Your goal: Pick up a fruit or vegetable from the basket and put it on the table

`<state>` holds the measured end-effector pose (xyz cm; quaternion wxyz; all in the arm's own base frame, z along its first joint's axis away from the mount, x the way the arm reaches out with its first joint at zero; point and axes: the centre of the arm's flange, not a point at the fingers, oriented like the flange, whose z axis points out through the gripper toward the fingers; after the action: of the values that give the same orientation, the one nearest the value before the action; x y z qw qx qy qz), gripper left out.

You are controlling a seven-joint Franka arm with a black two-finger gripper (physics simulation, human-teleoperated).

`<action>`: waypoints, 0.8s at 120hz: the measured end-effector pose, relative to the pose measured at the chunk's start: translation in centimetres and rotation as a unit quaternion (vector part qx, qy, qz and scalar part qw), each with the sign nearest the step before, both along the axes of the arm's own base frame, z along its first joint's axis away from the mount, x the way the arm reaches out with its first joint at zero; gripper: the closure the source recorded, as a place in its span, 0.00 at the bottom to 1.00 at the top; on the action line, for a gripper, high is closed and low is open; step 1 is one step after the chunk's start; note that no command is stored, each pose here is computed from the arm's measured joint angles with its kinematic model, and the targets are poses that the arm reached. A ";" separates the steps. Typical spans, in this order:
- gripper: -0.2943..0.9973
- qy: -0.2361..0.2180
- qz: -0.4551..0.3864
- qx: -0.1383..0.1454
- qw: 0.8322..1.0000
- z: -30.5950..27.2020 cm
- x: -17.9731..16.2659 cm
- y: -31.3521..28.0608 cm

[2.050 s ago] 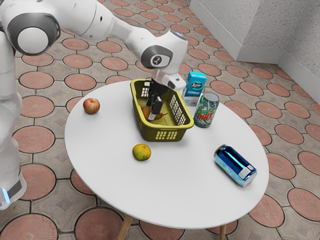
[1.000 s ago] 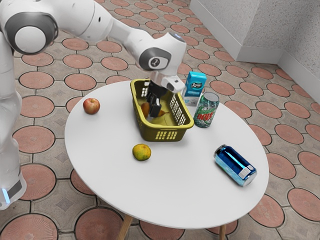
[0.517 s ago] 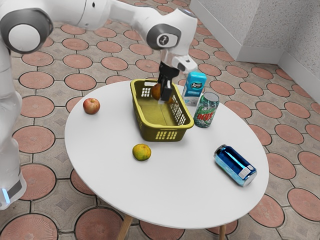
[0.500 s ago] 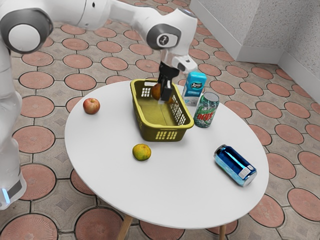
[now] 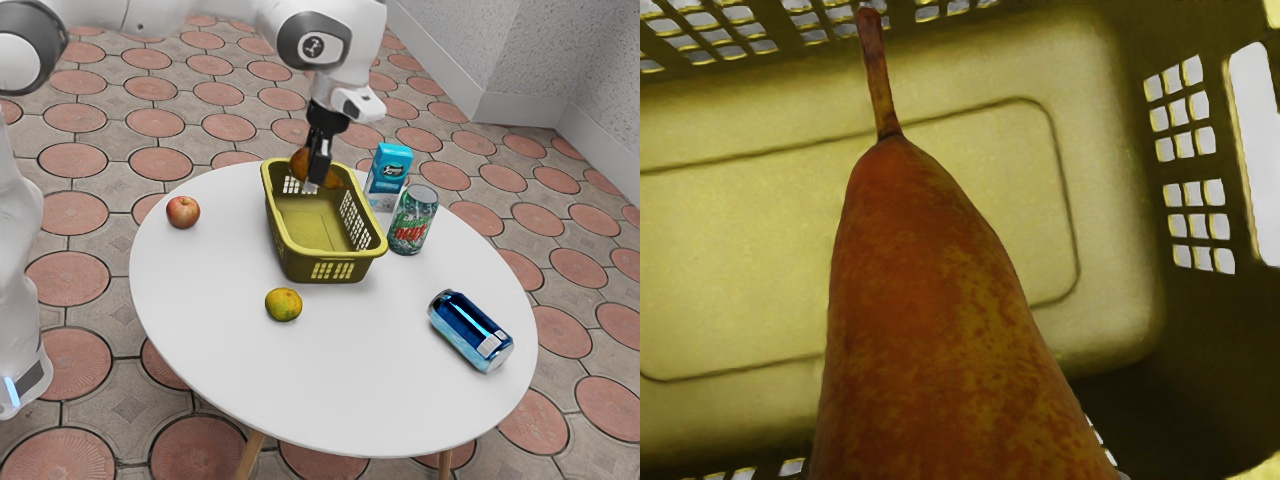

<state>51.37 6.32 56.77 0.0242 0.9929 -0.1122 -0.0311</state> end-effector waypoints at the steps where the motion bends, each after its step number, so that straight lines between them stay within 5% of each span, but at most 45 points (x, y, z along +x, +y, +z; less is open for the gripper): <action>1: 0.63 0.000 -0.002 0.000 1.000 0.1 0.0 -0.2; 96: 0.64 -0.003 -0.166 -0.019 0.986 1.7 -3.6 -18.6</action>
<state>47.72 -12.24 58.43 0.0377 0.9599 -0.2761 -0.0295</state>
